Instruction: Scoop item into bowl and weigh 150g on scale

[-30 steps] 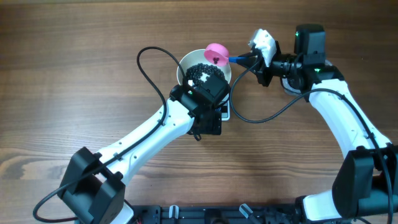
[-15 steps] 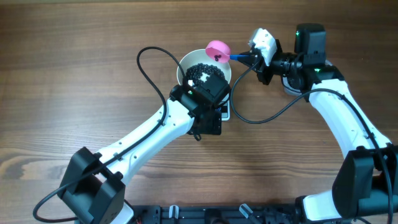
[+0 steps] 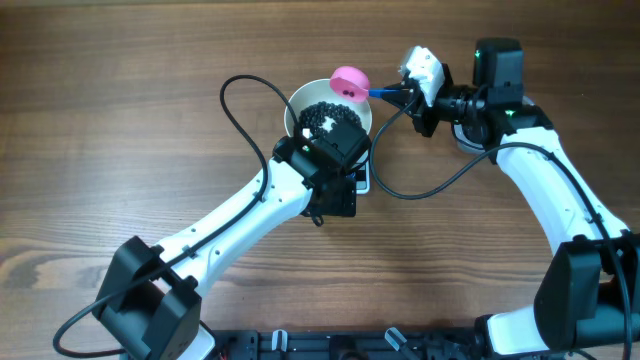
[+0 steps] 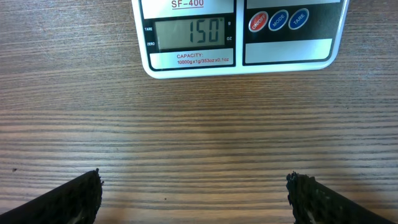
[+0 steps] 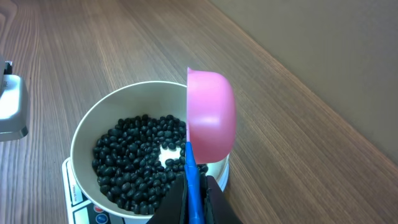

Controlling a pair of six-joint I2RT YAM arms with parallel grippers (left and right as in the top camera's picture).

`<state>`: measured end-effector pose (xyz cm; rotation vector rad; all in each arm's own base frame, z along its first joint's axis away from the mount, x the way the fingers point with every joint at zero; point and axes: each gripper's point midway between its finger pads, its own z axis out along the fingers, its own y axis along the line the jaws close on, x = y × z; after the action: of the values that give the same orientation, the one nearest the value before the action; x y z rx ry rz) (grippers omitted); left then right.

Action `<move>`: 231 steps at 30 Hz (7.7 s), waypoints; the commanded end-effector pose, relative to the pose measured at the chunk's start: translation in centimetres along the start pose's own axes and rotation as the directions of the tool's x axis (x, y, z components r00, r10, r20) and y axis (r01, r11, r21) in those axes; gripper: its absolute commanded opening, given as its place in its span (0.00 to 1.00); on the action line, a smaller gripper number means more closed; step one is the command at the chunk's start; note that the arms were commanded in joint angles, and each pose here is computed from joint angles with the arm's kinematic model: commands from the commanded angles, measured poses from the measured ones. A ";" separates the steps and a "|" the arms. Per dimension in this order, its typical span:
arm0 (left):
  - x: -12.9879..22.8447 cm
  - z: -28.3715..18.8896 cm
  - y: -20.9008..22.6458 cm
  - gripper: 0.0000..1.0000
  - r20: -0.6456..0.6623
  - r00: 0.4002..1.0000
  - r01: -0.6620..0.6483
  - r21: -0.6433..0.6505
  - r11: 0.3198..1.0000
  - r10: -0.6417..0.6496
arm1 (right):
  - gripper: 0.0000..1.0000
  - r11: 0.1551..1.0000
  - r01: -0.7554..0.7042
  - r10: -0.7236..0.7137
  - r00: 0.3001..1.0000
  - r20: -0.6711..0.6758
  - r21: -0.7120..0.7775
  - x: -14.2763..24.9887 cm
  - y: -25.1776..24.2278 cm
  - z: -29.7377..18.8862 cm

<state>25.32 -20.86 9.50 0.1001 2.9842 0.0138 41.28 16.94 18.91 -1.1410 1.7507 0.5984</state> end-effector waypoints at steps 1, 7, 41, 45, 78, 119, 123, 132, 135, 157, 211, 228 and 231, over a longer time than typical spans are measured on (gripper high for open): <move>0.0 0.4 0.4 1.00 0.002 1.000 0.010 -0.025 1.000 -0.010 | 0.04 0.999 -0.024 0.025 0.999 0.029 -0.026 -1.0 0.6 0.0; 0.0 0.4 0.4 1.00 0.002 1.000 0.010 -0.025 1.000 -0.010 | 0.04 0.986 -0.161 0.162 0.986 0.029 -0.043 -1.0 0.8 -0.1; 0.0 0.4 0.4 1.00 0.002 1.000 0.010 -0.025 1.000 -0.010 | 0.04 -0.063 -0.978 0.932 0.014 0.362 0.200 15.8 -8.2 -22.3; 0.0 0.4 0.4 1.00 0.002 1.000 0.009 -0.025 1.000 -0.009 | 0.25 -0.087 -0.975 0.948 -0.019 0.318 0.203 15.7 -7.1 -21.1; 0.0 0.4 0.4 1.00 0.002 1.000 0.010 -0.025 1.000 -0.010 | 0.33 0.027 -0.925 0.998 0.048 0.044 0.379 14.7 -2.1 -13.2; 0.0 0.4 0.4 1.00 0.002 1.000 0.010 -0.025 1.000 -0.010 | 1.00 0.274 -0.838 0.886 0.411 0.216 0.472 7.9 -6.3 -18.4; 0.0 0.4 0.4 1.00 0.002 1.000 0.010 -0.025 1.000 -0.010 | 1.00 0.201 -0.761 0.875 0.422 0.235 0.617 10.1 -7.4 -20.1; 0.0 0.4 0.4 1.00 0.002 1.000 0.009 -0.025 1.000 -0.009 | 1.00 0.182 -0.738 0.873 0.425 0.239 0.649 10.7 -7.5 -20.7; 0.0 0.4 0.4 1.00 0.002 1.000 0.010 -0.025 1.000 -0.010 | 1.00 0.242 -0.703 0.840 0.497 0.219 0.669 9.9 -7.9 -21.3; 0.0 0.4 0.4 1.00 0.002 1.000 0.010 -0.025 1.000 -0.010 | 1.00 0.670 -0.139 -0.148 0.938 0.315 0.729 -13.1 8.0 -28.1; 0.0 0.4 0.4 1.00 0.002 1.000 0.010 -0.025 1.000 -0.010 | 1.00 0.618 -0.400 0.081 0.889 0.451 0.677 9.0 9.5 -16.8; 0.0 0.4 0.4 1.00 0.002 1.000 0.010 -0.025 1.000 -0.010 | 1.00 0.618 -0.400 0.081 0.889 0.451 0.677 9.0 9.5 -16.8; 0.0 0.4 0.4 1.00 0.002 1.000 0.010 -0.025 1.000 -0.010 | 1.00 0.618 -0.400 0.080 0.889 0.451 0.677 9.0 9.5 -16.8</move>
<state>25.30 -20.85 9.46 0.1002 2.9853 0.0153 24.29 4.44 17.37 -0.1856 1.5686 0.1568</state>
